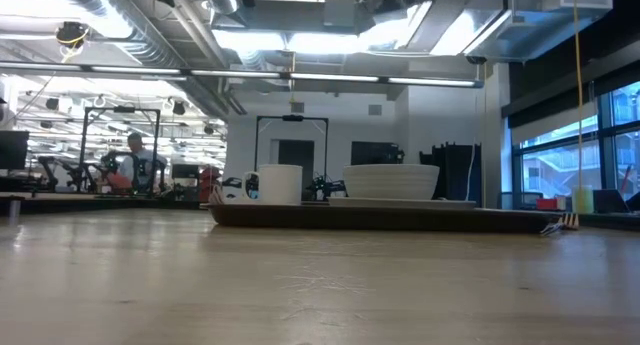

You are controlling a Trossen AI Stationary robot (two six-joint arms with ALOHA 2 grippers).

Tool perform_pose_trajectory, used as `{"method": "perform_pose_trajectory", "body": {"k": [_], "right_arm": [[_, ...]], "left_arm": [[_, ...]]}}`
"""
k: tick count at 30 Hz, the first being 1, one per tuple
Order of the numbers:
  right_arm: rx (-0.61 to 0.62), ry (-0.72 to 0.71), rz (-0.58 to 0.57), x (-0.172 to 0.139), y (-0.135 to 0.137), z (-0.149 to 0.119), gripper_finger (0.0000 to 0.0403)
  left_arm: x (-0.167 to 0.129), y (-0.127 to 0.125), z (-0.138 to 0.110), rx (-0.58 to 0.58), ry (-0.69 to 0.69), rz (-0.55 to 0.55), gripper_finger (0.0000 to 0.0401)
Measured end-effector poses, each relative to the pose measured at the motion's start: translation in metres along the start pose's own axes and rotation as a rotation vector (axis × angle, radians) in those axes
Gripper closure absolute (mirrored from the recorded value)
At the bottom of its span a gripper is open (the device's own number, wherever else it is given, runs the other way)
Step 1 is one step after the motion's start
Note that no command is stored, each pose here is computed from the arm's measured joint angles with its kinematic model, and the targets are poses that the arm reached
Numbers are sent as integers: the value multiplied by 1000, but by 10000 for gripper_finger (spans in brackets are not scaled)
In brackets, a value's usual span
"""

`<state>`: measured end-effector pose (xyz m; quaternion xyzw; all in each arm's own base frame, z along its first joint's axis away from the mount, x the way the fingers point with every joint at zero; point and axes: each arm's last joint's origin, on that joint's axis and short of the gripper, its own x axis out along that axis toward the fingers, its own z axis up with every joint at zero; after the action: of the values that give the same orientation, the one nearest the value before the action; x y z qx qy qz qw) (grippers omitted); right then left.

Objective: Set up tray
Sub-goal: Put the gold spoon on the light brown napkin

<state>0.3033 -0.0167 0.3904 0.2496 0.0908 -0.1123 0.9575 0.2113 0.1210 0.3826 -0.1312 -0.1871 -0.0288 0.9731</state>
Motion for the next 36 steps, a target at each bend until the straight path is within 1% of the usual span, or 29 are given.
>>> {"method": "perform_pose_trajectory", "body": {"k": [5, 9, 14, 17, 20, 23, 25, 27, 30, 31, 32, 33, 36], "right_arm": [[1, 3, -1, 10, -1, -4, 389], [8, 5, -4, 11, -2, -4, 389], [8, 6, -1, 11, -2, -3, 389], [8, 6, -1, 11, -2, -3, 389], [18, 0, -1, 11, -2, -3, 389], [12, -2, -4, 11, -2, -3, 385], [-4, 0, 0, 10, -2, -3, 372], [-62, 12, 22, 9, -1, -2, 354], [-122, 47, 24, -1, 1, 4, 320], [-133, 70, 11, -5, 2, 6, 306], [-142, 98, -6, -10, 2, 8, 292], [-150, 131, -48, -13, 1, 10, 275], [-164, 228, -212, -26, -4, 13, 224]], "left_arm": [[0, 0, 0, -1, 2, 1, 265], [0, 1, -1, -3, 6, 6, 280], [0, 1, -1, 30, 5, 9, 319], [0, 1, -1, 44, -1, 24, 351], [0, 3, -1, 83, -11, 56, 384], [0, 4, -1, 97, -12, 70, 388], [0, 5, -2, 75, -1, 75, 388], [-2, 8, -4, 38, 29, 92, 391], [-5, 15, -7, -28, 72, 131, 394], [-7, 16, -7, -52, 94, 119, 395], [-8, 18, -7, -57, 105, 120, 396], [-10, 19, -7, -79, 126, 106, 397], [-14, 24, -10, -159, 186, 97, 398]]}}
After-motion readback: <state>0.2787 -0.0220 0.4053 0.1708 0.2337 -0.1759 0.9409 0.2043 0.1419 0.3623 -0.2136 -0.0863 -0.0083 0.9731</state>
